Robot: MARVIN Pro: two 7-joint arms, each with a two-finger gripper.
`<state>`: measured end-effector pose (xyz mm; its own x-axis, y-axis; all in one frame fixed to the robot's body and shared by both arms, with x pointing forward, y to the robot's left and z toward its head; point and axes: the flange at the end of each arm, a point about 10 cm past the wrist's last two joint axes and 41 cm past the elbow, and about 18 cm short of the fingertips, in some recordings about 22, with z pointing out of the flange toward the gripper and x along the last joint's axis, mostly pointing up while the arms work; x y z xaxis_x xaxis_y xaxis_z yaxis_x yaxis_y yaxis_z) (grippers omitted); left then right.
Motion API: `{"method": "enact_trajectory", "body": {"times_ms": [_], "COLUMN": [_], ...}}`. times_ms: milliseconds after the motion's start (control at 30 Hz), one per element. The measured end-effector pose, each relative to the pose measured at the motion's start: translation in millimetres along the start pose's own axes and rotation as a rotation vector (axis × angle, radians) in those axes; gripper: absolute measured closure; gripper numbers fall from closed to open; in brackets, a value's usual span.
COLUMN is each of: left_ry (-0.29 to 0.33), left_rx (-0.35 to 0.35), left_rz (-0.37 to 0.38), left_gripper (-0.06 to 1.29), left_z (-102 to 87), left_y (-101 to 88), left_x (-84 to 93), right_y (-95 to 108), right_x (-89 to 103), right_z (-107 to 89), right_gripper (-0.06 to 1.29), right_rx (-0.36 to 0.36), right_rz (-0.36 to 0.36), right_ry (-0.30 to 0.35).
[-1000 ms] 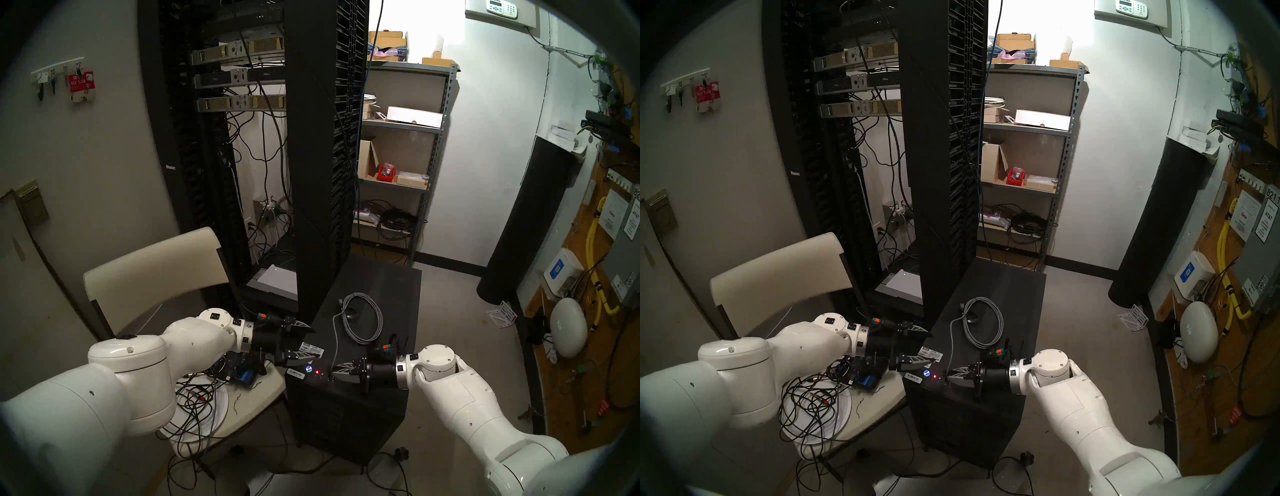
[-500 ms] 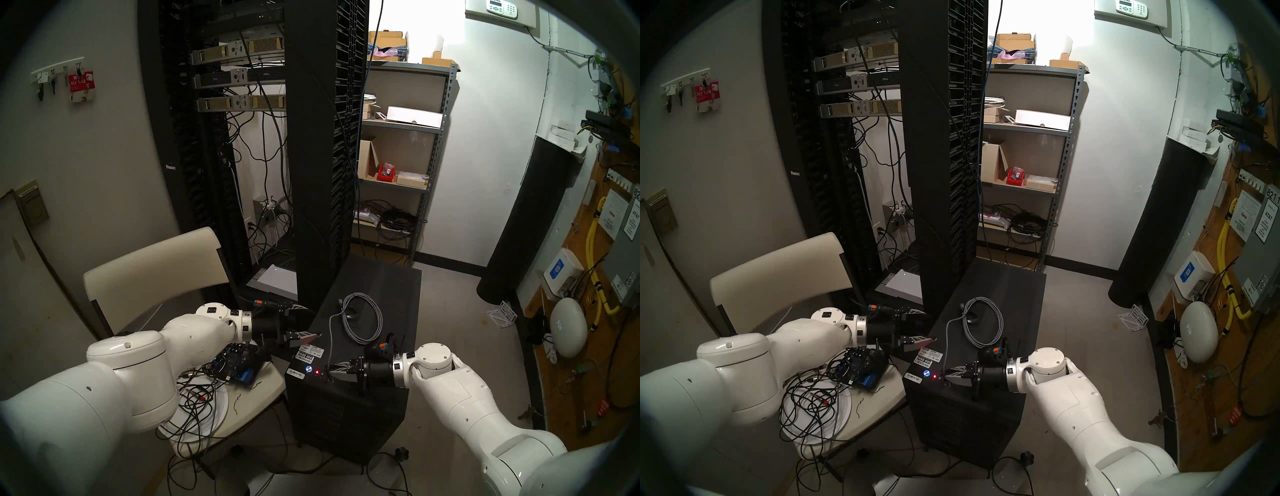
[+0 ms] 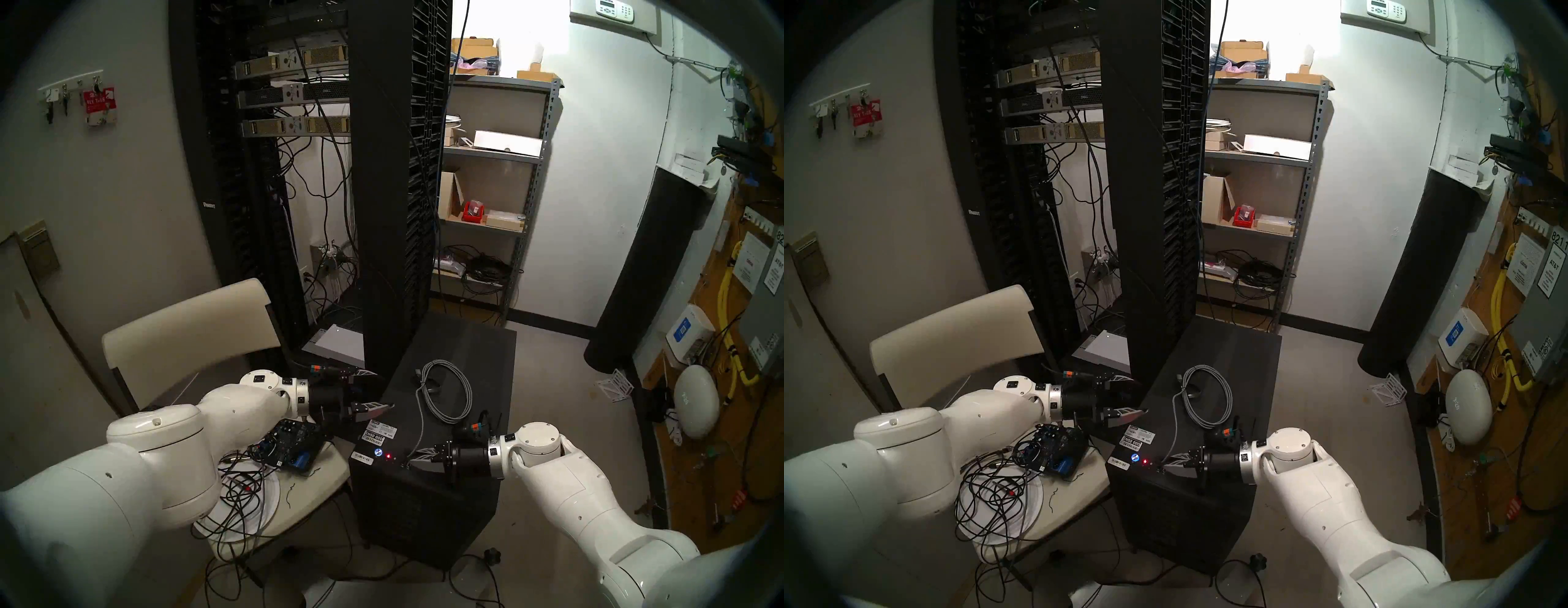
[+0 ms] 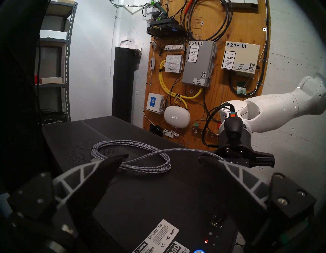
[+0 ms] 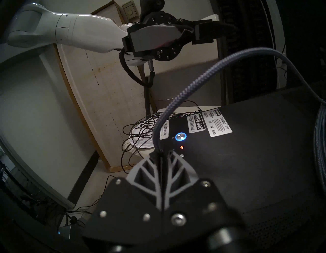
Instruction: Insert the cable into the workstation's USB slot
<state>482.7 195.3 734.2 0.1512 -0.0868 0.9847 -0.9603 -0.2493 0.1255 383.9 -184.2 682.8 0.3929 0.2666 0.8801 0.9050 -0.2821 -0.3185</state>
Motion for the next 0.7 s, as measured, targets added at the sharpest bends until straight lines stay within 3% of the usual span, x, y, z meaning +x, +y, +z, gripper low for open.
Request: {"method": "enact_trajectory", "body": {"times_ms": [300,400,700], "left_ry": [0.009,0.01,0.003], "left_rx": [-0.005,-0.003,0.023], "left_rz": [0.01,0.013,0.016], "left_gripper": [0.01,0.01,0.01], "left_z": [0.7,0.0,-5.6], "left_y": [0.4,0.2,-2.1], "left_x": [1.0,0.6,-3.1], "right_y": [-0.4,-8.9,-7.7], "right_x": [-9.4,-30.8,-29.8], "right_z": [1.2,7.2,9.5], "right_gripper": [1.25,1.25,1.25], "right_rx": [-0.001,0.02,0.031], "right_rz": [0.021,0.06,0.055], "right_ry": [-0.021,-0.065,-0.06]}}
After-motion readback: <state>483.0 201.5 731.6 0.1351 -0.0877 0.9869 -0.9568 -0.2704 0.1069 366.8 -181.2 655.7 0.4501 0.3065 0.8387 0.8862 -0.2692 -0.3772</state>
